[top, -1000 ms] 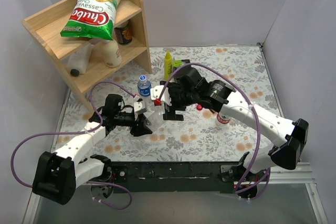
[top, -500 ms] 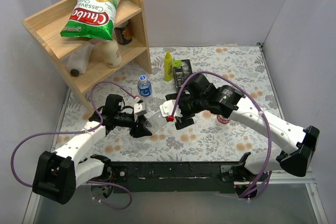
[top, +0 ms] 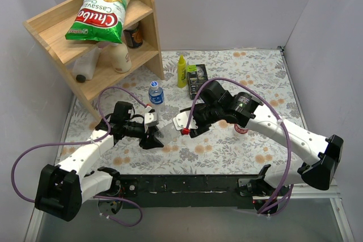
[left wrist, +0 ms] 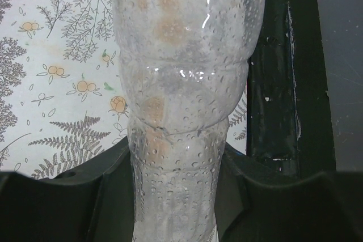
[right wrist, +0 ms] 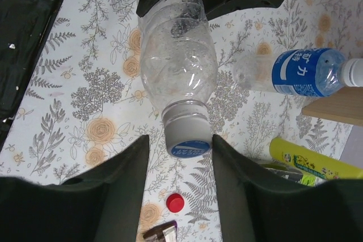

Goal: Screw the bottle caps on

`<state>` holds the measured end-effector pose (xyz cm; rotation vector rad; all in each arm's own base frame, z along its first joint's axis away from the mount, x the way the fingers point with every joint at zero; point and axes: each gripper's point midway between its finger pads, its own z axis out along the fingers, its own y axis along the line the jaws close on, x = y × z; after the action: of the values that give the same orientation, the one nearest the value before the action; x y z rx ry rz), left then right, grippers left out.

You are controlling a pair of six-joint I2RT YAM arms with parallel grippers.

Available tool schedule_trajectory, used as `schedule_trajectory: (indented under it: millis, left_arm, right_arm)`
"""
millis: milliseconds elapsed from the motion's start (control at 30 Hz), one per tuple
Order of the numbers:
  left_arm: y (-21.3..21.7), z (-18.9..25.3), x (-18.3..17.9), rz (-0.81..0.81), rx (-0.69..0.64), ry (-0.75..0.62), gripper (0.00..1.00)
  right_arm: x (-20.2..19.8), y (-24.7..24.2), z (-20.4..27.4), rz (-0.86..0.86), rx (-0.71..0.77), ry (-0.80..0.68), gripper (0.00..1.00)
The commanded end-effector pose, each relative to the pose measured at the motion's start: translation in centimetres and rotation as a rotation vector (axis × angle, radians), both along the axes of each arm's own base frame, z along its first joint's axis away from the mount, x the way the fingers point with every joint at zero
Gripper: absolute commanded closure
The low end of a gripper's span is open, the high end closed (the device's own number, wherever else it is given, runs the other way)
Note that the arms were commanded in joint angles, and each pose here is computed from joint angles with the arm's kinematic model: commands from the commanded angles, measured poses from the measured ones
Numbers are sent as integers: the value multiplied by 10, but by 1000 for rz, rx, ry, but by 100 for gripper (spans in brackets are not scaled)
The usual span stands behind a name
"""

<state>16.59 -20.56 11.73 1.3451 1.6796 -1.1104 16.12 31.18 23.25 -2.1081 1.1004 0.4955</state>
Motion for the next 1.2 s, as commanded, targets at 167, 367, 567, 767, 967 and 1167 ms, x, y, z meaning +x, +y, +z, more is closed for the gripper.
schedule_trajectory:
  millis: [167, 367, 567, 767, 967, 1167]
  left_arm:
    - [-2, 19, 9, -32, -20, -108, 100]
    - [1, 31, 38, 90, -17, -296, 100]
    - [12, 71, 86, 378, -26, -544, 100]
    - [20, 66, 103, 521, 26, -543, 100]
    - [25, 49, 103, 509, 99, -530, 100]
    - [24, 16, 75, 356, 180, -455, 100]
  right_arm:
    - [-5, 1, -8, 55, -48, 35, 66]
    - [-6, 12, -17, -141, -111, 387, 81]
    - [3, 30, -9, -343, -83, 810, 82]
    - [19, 51, 14, -431, -5, 1188, 83]
    - [40, 52, 23, -460, 35, 1210, 63]
    - [102, 9, 62, -541, 181, 872, 11]
